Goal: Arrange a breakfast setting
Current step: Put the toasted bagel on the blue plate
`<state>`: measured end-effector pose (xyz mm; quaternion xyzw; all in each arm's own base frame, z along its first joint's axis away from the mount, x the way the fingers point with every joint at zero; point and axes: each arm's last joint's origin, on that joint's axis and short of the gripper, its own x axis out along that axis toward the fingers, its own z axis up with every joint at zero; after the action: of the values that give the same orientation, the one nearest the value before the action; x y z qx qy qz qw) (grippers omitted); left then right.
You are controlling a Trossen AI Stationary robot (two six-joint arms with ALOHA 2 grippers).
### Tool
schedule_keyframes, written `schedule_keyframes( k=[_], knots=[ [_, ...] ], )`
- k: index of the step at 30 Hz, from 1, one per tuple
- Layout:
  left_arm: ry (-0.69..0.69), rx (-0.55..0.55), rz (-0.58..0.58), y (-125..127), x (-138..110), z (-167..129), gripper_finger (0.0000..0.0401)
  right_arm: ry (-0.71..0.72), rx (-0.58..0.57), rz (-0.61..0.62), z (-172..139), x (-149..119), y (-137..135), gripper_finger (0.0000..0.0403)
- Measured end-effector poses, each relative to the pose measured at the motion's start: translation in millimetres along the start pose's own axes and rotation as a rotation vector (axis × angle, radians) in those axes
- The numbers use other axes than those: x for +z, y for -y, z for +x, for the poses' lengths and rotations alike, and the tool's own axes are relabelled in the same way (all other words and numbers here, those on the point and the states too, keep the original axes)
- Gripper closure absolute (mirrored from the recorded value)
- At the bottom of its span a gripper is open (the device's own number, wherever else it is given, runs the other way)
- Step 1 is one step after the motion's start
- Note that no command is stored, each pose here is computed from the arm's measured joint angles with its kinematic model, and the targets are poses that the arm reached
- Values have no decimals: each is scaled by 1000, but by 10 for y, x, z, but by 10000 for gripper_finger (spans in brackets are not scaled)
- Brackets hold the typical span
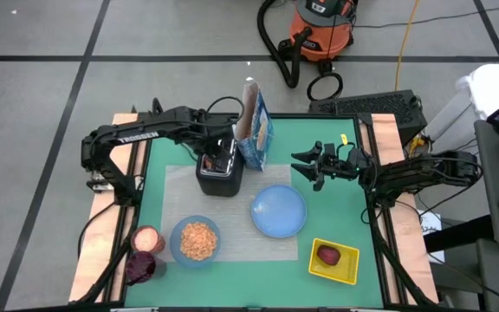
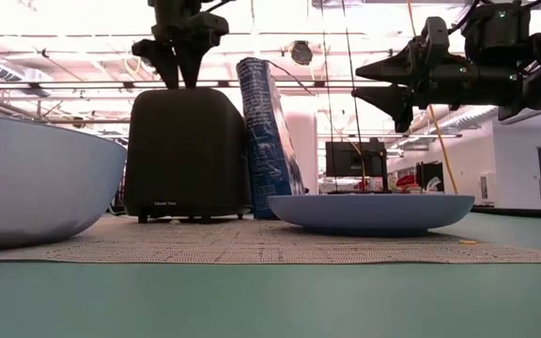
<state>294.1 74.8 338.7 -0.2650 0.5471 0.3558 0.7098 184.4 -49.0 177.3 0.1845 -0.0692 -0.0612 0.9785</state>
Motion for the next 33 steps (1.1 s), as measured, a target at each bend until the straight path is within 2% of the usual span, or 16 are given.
schedule_keyframes(
  k=[17, 25, 33],
  knots=[
    [-58, 13, -13, 42, 21, 115, 207, 0, 0, 0, 0, 0, 0, 211],
    [-60, 13, -13, 37, 17, 107, 260, 0, 1, 0, 0, 0, -1, 211],
    [-61, 14, -12, 36, 16, 107, 296, 0, 1, 0, 0, 0, 0, 211]
  ],
)
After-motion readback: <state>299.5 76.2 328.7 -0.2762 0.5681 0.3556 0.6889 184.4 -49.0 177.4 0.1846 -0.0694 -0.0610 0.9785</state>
